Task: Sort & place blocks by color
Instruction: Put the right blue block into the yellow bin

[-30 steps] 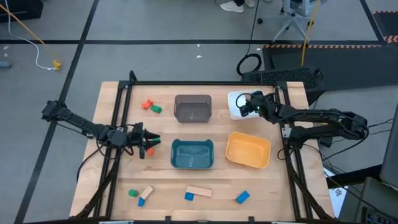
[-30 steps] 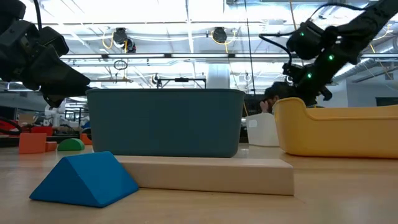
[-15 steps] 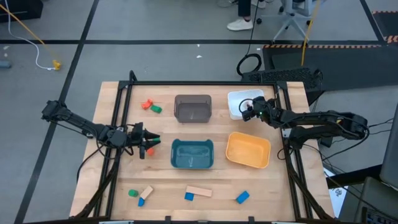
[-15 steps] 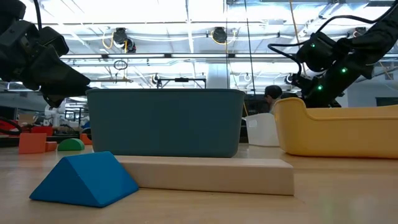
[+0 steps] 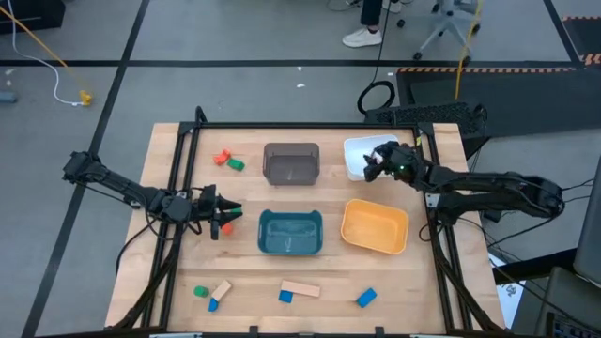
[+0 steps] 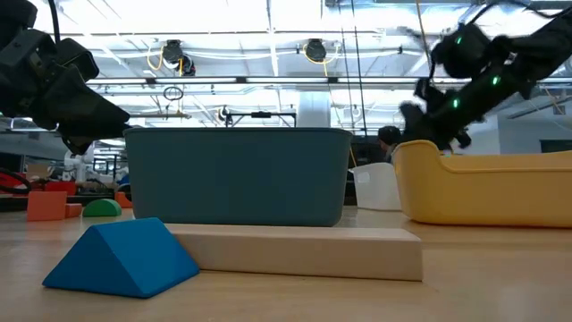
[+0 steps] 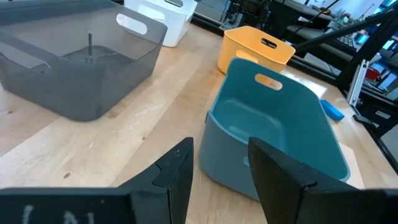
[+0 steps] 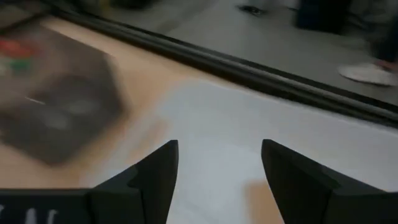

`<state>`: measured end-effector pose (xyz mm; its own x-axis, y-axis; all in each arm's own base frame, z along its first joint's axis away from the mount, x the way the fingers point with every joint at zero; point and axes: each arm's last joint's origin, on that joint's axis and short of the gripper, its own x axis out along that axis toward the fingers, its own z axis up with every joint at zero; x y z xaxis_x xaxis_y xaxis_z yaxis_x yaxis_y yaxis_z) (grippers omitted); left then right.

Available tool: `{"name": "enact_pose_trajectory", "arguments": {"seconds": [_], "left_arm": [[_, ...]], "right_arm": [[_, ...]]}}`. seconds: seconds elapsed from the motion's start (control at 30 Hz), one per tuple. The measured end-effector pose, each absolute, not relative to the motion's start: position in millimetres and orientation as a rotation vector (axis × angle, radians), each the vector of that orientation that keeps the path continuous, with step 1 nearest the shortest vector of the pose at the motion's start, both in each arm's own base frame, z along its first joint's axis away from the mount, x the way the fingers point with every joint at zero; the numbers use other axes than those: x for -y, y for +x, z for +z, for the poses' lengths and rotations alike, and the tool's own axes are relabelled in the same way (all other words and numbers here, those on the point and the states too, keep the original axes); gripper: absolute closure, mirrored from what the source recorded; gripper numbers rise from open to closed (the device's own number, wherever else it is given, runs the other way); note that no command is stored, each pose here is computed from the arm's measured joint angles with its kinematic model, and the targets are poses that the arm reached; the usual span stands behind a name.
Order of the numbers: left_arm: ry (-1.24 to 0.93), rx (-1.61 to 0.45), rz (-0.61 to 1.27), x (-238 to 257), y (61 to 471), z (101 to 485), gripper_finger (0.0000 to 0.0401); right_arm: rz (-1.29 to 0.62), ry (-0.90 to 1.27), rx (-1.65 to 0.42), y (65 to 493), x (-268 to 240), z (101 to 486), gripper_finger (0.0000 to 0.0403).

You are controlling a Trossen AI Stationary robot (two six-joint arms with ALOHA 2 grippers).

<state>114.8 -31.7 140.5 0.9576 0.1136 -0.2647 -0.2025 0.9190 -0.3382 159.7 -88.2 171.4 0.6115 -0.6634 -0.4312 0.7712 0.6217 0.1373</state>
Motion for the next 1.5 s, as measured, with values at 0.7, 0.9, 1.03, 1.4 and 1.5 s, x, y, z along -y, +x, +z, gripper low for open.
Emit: {"name": "enact_pose_trajectory", "arguments": {"seconds": [0.7, 0.9, 1.03, 1.4, 1.5], "left_arm": [[-0.372, -0.243, 0.164, 31.7, 114.8, 140.6, 0.0247], [-0.371, -0.244, 0.164, 31.7, 114.8, 140.5, 0.0247], [-0.372, -0.244, 0.164, 31.7, 114.8, 140.6, 0.0247], [-0.372, -0.244, 0.164, 31.7, 114.8, 140.5, 0.0247], [-0.372, -0.244, 0.164, 31.7, 114.8, 140.5, 0.0247]], "right_arm": [[0.245, 0.374, -0.183, 179.1, -60.7, 215.1, 0.0179], [0.269, 0.404, -0.303, 181.1, -90.5, 195.7, 0.0179], [0.336, 0.398, -0.333, 188.7, -114.1, 202.5, 0.0179], [0.347, 0.178, -0.598, 199.2, -139.9, 206.1, 0.0179], [0.329, 0.223, -0.641, 198.0, -141.8, 201.6, 0.0179]]}}
